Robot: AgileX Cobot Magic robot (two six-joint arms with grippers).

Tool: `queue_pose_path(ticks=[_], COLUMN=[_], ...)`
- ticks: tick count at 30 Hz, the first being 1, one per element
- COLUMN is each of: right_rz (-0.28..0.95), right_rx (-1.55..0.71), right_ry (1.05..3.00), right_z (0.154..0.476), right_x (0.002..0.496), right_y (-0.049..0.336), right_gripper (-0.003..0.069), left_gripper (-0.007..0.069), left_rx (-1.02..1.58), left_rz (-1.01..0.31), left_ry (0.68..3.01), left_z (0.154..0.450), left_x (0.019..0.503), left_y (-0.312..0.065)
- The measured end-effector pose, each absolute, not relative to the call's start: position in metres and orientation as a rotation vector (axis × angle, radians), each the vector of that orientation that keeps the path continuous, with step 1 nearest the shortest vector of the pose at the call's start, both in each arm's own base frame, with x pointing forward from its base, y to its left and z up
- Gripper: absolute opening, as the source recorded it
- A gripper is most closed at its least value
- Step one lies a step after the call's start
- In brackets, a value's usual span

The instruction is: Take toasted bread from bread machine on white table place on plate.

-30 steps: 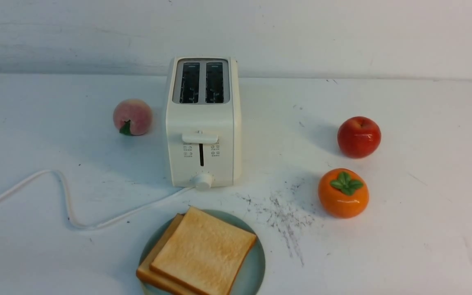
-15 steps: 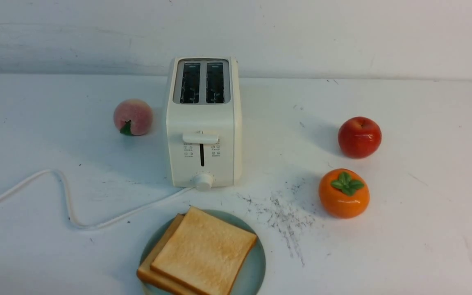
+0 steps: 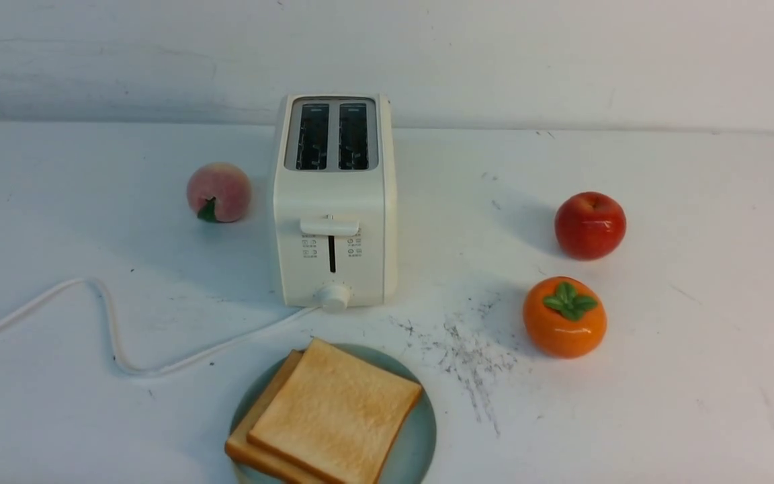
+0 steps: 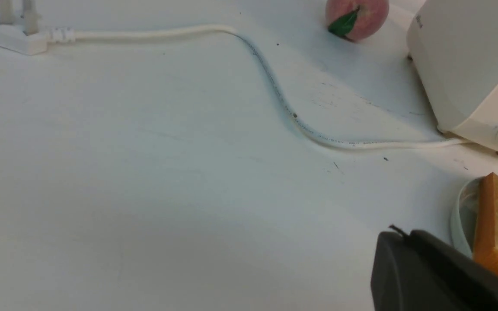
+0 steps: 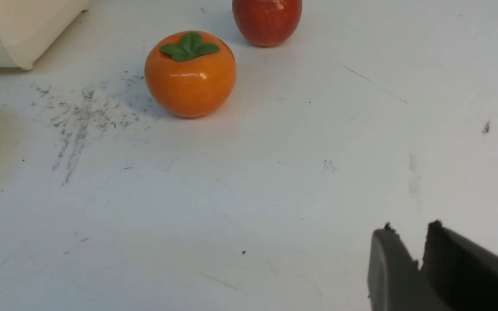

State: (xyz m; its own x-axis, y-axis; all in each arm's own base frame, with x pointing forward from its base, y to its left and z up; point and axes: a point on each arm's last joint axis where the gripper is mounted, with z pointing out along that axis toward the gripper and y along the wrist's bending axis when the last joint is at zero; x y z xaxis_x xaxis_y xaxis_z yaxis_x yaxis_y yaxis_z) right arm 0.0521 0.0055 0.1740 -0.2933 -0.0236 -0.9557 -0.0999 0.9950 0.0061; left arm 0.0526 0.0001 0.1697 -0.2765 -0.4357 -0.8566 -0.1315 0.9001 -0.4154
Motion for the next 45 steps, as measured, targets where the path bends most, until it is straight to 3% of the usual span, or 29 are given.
queue_pose_path(ticks=[45], right_rz=[0.075], right_rx=[-0.089], right_ry=[1.868], right_z=[0.1740], right_x=[0.0521], right_y=[0.0055], right_gripper=[0.0181], left_gripper=[0.0018], left_rx=[-0.430], left_rz=[-0.297], left_ry=[1.856], left_z=[0.1687], left_x=[0.0522], left_y=[0.0008])
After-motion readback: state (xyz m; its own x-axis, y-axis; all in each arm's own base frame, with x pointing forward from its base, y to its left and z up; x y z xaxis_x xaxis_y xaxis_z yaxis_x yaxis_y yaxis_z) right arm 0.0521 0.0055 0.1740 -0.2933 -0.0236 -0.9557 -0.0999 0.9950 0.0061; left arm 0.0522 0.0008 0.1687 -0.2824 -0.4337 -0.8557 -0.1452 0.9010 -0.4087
